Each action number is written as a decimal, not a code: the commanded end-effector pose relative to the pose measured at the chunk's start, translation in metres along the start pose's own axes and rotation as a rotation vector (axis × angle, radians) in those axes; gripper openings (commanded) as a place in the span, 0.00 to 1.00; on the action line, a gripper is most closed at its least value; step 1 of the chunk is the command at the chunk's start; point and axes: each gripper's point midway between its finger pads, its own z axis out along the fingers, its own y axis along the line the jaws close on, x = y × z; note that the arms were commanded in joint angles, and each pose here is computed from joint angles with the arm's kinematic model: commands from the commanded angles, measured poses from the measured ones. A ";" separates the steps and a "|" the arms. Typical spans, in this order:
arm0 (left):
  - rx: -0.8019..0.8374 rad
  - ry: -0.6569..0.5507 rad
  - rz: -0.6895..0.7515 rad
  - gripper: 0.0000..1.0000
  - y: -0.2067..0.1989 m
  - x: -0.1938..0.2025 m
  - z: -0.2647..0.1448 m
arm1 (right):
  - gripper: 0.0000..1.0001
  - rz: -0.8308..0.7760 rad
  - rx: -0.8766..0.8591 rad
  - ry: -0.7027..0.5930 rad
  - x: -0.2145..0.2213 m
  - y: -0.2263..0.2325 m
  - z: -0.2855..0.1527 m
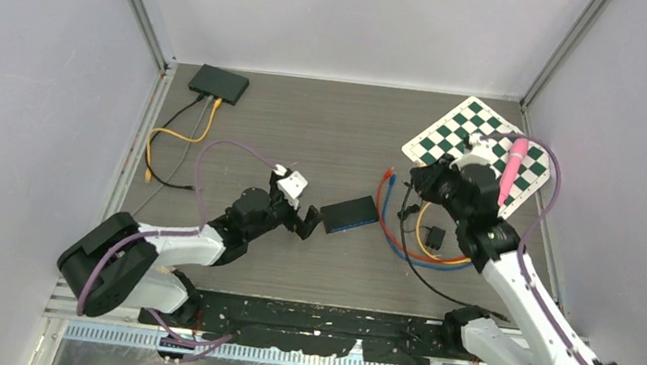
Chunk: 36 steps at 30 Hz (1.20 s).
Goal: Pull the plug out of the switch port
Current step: Place the connector at the center of the board.
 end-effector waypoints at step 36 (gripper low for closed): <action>-0.377 0.044 -0.194 1.00 0.054 -0.046 -0.031 | 0.46 0.424 0.331 0.104 -0.021 -0.090 0.173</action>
